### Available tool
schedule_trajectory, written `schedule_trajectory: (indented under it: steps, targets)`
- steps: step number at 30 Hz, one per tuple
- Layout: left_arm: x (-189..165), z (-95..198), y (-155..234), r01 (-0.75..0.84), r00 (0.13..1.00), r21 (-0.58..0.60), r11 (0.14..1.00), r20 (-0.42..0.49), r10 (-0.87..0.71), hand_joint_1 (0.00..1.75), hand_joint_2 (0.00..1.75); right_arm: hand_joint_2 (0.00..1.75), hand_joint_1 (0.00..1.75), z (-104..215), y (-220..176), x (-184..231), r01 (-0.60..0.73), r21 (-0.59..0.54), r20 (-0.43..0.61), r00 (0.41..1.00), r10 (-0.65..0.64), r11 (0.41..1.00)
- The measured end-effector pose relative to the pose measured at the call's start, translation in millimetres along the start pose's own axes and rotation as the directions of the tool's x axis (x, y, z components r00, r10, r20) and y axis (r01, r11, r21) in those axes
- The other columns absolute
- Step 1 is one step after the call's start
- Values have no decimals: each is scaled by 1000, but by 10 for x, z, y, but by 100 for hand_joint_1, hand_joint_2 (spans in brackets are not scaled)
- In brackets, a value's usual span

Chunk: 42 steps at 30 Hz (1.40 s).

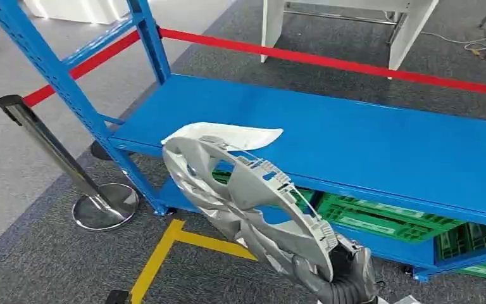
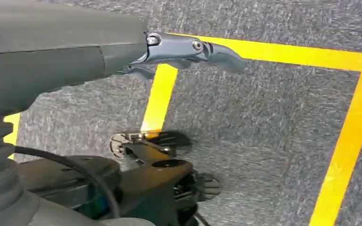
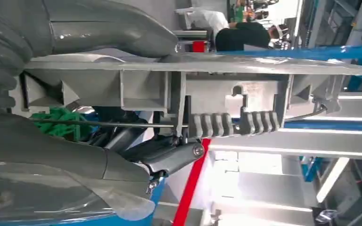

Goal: Take the parts from the cabinet and place them on the table.

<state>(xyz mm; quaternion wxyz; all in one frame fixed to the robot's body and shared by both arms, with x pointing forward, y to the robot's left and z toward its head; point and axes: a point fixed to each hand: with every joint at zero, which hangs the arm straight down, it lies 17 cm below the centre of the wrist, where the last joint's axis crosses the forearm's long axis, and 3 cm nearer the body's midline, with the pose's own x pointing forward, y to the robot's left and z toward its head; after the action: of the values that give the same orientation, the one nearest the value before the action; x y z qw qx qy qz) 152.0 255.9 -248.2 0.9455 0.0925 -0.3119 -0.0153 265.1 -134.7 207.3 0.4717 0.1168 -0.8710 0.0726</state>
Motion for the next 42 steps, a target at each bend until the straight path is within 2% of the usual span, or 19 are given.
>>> schedule_trajectory:
  steps: [28, 42]
  targets:
    - [91, -18, -94, 25, 1000, -22, 999, 13, -25, 0, 175, 175, 175, 11, -27, -8, -45, -10, -10, 999, 44, 999]
    - [11, 7, -66, 65, 998, -17, 998, 8, -65, 0, 175, 175, 175, 104, -47, -35, -53, -21, -36, 998, 52, 998]
